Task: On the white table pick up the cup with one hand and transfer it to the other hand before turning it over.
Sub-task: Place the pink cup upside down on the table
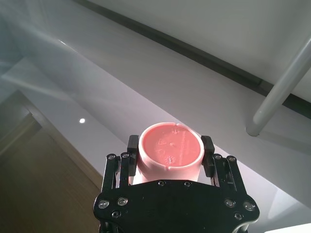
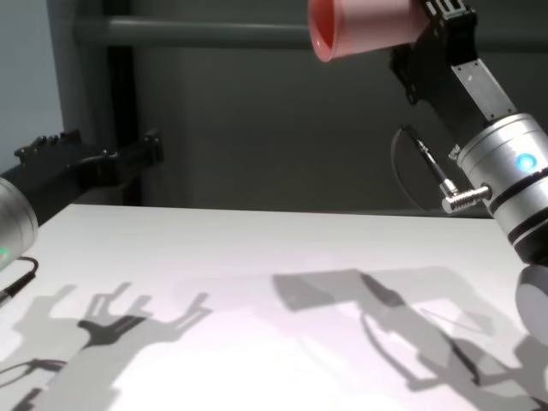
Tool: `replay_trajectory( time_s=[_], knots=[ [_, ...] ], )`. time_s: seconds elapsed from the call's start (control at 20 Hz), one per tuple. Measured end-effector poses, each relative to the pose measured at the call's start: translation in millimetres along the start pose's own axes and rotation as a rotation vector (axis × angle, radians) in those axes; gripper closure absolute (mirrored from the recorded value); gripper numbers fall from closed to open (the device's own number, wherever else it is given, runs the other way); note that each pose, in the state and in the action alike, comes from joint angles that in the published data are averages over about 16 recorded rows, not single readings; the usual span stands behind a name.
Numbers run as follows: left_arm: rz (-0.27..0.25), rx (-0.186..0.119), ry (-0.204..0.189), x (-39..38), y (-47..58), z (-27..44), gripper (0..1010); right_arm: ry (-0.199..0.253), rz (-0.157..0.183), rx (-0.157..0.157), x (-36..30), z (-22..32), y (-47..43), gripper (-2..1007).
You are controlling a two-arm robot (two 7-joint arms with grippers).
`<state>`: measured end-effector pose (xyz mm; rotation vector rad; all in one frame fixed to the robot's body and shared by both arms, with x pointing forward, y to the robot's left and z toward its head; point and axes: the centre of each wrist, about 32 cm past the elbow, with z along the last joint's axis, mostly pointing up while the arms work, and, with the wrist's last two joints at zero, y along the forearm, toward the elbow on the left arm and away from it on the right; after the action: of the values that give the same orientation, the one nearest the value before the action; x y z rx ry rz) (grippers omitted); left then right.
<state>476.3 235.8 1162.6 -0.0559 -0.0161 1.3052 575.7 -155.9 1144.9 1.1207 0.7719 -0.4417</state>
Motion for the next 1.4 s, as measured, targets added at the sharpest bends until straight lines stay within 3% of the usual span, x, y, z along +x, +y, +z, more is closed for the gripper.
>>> replay_trajectory(
  time_s=[0.85,1.4],
  knots=[
    [0.016,0.043,0.007,-9.1,11.8,-16.5,7,0.0,0.0,0.0,0.0,0.0,0.0,268],
    [0.017,0.044,0.012,-9.0,13.2,-19.3,7,0.0,0.0,0.0,0.0,0.0,0.0,268]
  ],
)
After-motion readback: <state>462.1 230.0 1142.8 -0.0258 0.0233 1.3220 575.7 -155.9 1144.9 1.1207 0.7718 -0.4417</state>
